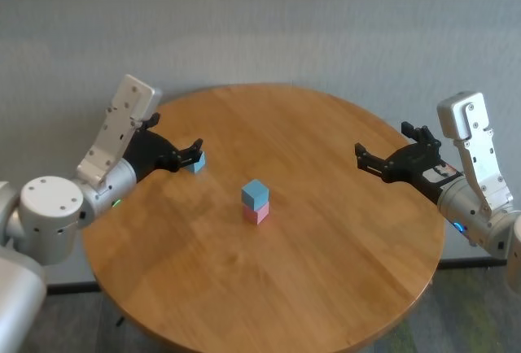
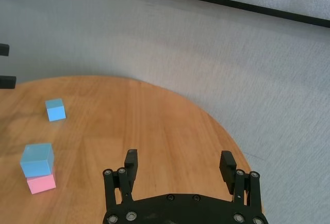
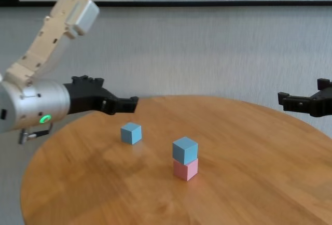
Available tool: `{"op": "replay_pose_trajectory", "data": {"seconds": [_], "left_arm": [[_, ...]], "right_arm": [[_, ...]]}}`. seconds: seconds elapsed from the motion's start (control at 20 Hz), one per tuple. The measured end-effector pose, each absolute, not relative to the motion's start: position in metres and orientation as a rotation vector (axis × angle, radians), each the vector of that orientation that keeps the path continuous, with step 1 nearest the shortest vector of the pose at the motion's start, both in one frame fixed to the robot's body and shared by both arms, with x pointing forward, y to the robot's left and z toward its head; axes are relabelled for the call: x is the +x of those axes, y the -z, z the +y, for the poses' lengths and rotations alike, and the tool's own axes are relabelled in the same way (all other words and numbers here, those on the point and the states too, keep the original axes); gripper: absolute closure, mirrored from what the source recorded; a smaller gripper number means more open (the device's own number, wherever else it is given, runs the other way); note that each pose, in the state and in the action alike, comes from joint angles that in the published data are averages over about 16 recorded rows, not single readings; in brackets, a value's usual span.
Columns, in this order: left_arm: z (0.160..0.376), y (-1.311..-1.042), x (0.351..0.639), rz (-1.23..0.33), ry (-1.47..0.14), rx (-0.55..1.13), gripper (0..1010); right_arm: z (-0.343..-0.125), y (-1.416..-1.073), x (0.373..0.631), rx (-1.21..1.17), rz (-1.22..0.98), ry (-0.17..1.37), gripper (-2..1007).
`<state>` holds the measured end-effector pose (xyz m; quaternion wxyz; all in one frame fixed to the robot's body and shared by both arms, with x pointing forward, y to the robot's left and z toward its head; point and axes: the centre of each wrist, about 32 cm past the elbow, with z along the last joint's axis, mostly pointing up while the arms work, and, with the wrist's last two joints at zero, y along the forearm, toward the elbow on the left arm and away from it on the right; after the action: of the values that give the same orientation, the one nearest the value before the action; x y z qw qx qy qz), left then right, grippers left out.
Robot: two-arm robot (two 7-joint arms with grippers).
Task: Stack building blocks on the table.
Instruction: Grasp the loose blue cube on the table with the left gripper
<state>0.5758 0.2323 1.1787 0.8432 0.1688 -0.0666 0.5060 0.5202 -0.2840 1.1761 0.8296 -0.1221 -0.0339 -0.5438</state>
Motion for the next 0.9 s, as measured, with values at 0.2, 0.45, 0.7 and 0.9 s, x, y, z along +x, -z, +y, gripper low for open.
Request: {"op": "replay_pose_trajectory", "data": {"seconds": [0.2, 0.45, 0.7, 0.9], "left_arm": [[0.224, -1.176, 0.58, -0.109, -1.077, 0.355, 9], [0.218, -1.171, 0.583, -0.067, -1.092, 0.359, 9], [0.214, -1.165, 0.586, -0.03, -1.107, 0.362, 9], [0.212, -1.161, 0.589, -0.01, -1.113, 0.36, 9]], "right_arm": [[-0.284, -1.176, 0.52, -0.259, -0.07, 1.153, 0], [-0.283, -1.176, 0.52, -0.259, -0.069, 1.153, 0], [-0.283, -1.176, 0.521, -0.259, -0.068, 1.153, 0], [-0.283, -1.176, 0.521, -0.259, -0.067, 1.153, 0]]}}
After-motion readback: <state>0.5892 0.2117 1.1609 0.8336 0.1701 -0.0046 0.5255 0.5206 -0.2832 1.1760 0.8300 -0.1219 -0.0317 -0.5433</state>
